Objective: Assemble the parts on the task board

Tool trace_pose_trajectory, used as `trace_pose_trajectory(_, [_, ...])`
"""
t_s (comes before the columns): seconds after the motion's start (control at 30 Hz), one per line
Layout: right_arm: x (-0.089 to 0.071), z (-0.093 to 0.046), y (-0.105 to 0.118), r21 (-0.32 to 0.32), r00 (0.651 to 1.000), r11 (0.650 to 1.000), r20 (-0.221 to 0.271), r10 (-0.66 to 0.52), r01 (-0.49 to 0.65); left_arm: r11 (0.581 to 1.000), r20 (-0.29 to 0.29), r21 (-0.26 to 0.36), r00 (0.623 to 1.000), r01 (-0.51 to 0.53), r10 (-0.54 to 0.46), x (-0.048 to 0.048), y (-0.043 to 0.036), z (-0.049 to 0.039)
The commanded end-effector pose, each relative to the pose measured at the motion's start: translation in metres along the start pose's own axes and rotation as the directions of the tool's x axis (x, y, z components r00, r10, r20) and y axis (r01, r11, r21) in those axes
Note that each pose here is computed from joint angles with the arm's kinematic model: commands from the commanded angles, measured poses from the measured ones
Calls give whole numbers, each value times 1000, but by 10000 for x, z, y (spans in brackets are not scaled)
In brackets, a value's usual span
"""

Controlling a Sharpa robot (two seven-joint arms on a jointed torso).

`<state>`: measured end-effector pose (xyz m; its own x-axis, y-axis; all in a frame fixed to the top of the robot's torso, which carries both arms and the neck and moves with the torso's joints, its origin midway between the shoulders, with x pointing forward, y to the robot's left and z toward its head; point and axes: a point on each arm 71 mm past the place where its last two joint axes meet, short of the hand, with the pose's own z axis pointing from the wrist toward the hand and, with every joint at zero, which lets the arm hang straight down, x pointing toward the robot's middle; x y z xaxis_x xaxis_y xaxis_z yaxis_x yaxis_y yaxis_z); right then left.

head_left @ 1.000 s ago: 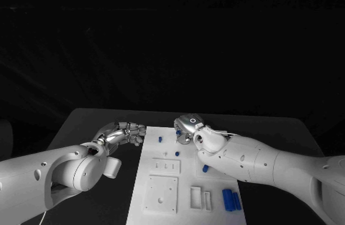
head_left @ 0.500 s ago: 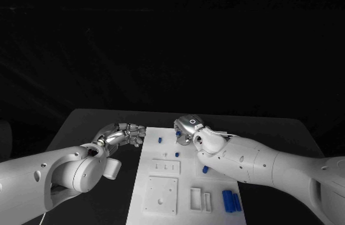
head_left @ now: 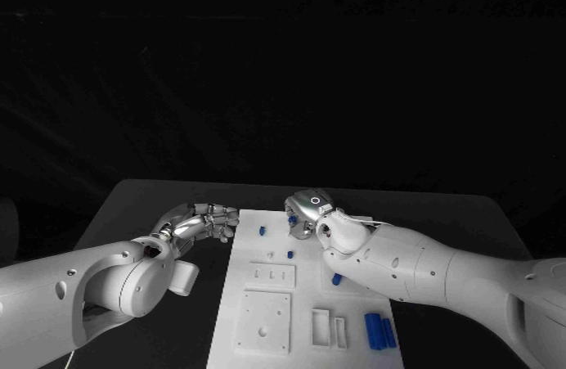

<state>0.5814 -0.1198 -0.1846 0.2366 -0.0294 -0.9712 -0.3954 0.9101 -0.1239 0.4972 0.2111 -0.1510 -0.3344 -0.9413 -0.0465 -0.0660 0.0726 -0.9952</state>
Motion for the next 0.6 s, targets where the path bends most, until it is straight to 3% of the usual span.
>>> trace_pose_trajectory(0.03, [-2, -1, -28, 17, 1000, 1000, 5, -19, 19, 1000, -13, 6, 1000, 6, -6, 22, -14, 4])
trace_pose_trajectory(0.6, [-70, 23, -48, 35, 999, 999, 44, -11, 10, 1000, -11, 6, 1000, 6, -6, 13, -13, 2])
